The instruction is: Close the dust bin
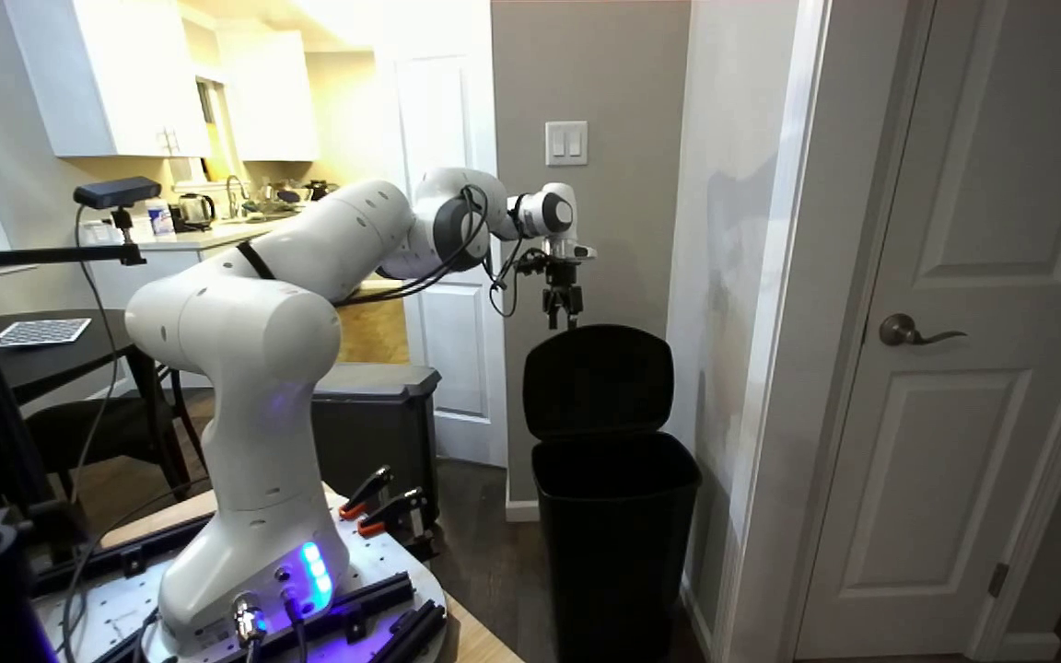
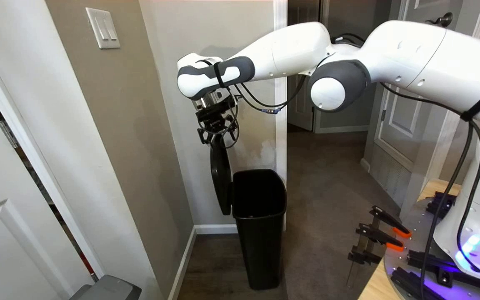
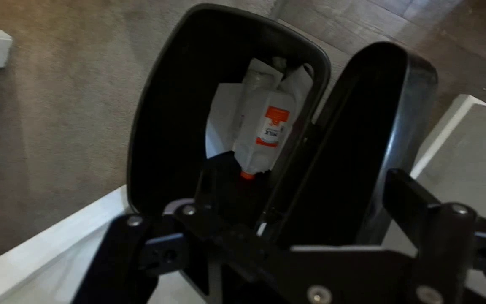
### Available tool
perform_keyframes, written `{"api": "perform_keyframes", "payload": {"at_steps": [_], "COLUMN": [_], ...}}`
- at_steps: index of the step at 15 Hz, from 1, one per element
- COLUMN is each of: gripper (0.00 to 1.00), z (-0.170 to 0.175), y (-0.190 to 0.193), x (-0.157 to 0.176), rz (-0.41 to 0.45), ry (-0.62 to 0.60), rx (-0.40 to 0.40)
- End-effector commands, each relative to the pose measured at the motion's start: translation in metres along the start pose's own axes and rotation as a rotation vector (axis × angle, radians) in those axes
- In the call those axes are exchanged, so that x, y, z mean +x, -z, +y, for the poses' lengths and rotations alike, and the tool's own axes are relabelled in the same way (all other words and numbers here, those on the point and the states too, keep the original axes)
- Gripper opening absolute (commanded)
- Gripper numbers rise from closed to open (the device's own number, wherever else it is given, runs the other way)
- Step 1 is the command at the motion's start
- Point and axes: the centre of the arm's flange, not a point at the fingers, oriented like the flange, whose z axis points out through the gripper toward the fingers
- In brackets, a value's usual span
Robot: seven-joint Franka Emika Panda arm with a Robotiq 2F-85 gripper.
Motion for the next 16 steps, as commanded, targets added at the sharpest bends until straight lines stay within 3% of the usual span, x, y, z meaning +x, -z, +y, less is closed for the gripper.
{"api": "perform_keyframes", "payload": {"at_steps": [1,4,7,9,16], "gripper": [1.00,1.00,1.00,1.00,1.00], "z": [-0.017,-0.017,-0.006,0.005,0.041], "y": [-0.016,-0.031,-0.038,-0.034,0.020], "x": [0.031,0.042,0.040,0.037,0.010], "rz": [0.036,0.052,0.056,0.056,0.029], "ry": [0.002,-0.011,-0.031,-0.045,-0.081], "rx": [0.134,0.164,0.095,0.016,-0.398]}}
